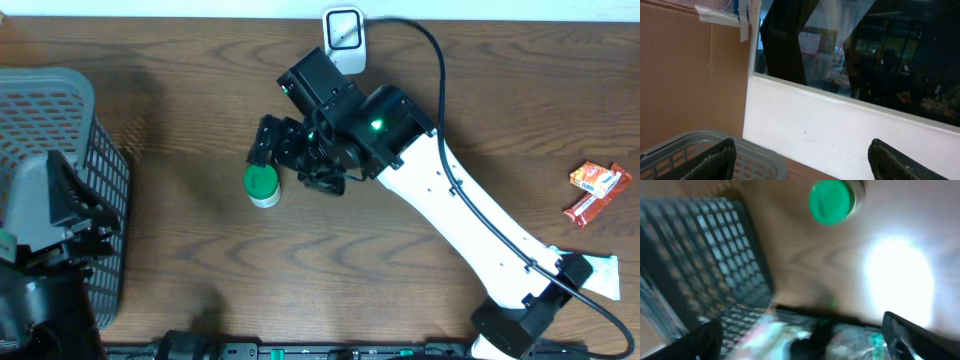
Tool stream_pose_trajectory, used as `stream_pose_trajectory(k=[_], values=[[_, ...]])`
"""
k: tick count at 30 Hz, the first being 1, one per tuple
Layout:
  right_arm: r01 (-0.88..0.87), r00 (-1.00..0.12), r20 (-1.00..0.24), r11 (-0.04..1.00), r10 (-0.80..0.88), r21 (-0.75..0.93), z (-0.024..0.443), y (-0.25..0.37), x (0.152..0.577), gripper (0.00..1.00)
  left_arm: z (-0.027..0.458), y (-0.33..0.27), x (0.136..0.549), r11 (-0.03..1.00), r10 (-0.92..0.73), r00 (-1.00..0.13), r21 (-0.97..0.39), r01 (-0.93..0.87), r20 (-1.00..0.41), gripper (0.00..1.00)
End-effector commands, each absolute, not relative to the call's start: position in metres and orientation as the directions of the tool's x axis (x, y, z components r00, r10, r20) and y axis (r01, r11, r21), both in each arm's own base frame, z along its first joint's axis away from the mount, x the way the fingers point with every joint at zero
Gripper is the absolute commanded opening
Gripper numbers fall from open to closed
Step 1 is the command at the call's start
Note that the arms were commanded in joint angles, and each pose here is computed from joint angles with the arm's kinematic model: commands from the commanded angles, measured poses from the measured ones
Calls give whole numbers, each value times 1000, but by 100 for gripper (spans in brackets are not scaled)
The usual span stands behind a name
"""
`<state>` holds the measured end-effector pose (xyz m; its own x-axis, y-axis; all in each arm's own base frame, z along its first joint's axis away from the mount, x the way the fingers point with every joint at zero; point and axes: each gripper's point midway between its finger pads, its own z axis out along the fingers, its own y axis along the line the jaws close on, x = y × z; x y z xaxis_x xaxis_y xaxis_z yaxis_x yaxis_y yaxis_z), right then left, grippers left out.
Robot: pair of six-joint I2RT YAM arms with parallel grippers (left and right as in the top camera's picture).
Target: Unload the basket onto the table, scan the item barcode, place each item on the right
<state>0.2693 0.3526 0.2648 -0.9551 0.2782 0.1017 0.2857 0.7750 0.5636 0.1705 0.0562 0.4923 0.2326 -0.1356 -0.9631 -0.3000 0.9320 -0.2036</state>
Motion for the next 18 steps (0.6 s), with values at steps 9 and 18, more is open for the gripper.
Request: stream_pose_trajectory(k=[9,18], values=[[882,-469,533,401,704,247,171,416,303,86,494,59,163,929,-128,249,-204,-309,-960,84],[927,-369,492,353,788,129,128,414,302,85,493,59,163,929,-128,248,-203,-309,-960,84]])
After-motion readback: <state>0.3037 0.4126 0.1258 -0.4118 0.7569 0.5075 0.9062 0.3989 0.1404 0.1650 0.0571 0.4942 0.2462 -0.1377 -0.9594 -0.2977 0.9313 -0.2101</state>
